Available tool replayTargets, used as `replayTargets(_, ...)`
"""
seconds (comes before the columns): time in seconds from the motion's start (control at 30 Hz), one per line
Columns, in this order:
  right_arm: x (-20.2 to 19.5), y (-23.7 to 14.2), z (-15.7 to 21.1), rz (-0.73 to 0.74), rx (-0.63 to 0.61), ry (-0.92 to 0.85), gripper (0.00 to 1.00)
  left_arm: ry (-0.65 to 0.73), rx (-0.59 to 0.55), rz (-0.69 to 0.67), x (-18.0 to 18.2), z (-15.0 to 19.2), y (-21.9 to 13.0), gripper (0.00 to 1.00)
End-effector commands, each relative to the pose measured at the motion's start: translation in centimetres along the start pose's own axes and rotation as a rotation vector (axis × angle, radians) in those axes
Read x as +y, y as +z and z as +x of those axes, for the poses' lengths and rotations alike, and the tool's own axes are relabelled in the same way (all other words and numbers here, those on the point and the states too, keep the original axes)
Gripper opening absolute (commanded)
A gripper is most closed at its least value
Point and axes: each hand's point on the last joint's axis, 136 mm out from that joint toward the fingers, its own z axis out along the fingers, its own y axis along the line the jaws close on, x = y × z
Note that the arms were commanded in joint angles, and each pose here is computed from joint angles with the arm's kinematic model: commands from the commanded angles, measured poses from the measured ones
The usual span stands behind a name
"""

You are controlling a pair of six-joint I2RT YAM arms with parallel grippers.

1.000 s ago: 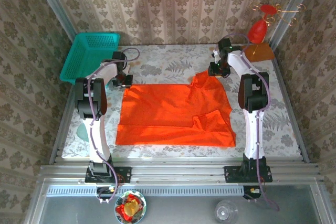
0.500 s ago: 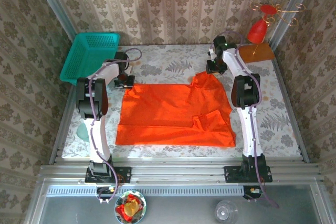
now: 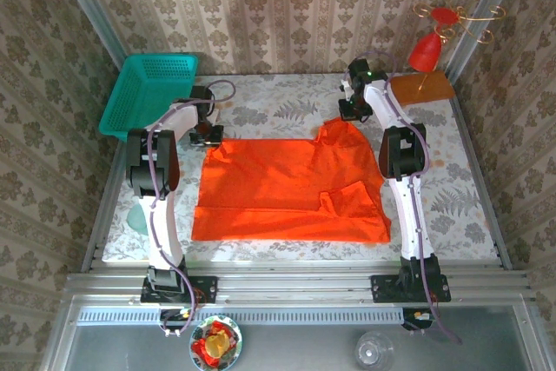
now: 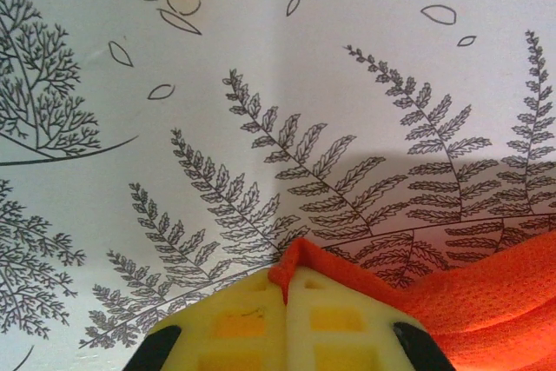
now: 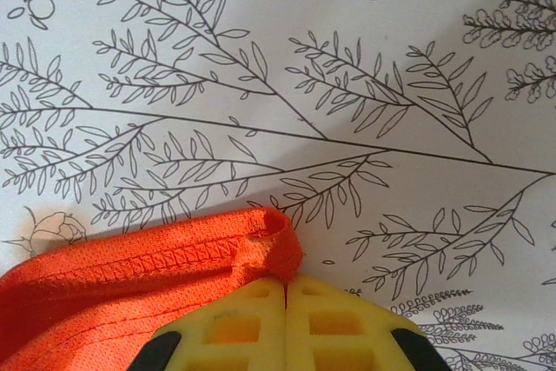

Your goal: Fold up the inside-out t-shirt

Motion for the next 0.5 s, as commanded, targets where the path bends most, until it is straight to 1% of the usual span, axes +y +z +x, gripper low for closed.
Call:
replayTargets(0.0,-1.0,-0.8,0.5,0.063,0.024,0.008,0.0,-0.022,-0.025,0.03,-0.9,-0.2,-2.0,0.0)
replayTargets(0.13,-2.6,-5.4,-1.5,0.092,-0.077,0.07,0.0,-0.043,-0.111,0.022,-0.7,-1.7,-4.2,0.0)
replayTargets(0.23,-3.3,-8.8,-2.2,0.086,-0.133,0.103,0.0,-0.069,-0.17,0.028,-0.5,-2.5,-5.6,0.0)
replayTargets(0.33,-2.9,-11.4,-2.2,0.057,-0.171,0.106,0.0,-0.099,-0.225,0.035,-0.2,-3.0,-6.8,0.0)
replayTargets(0.47,-2.5,-13.9,-1.1,0.044,-0.197,0.11,0.0,-0.11,-0.267,0.04,0.0,-2.9,-7.7,0.0)
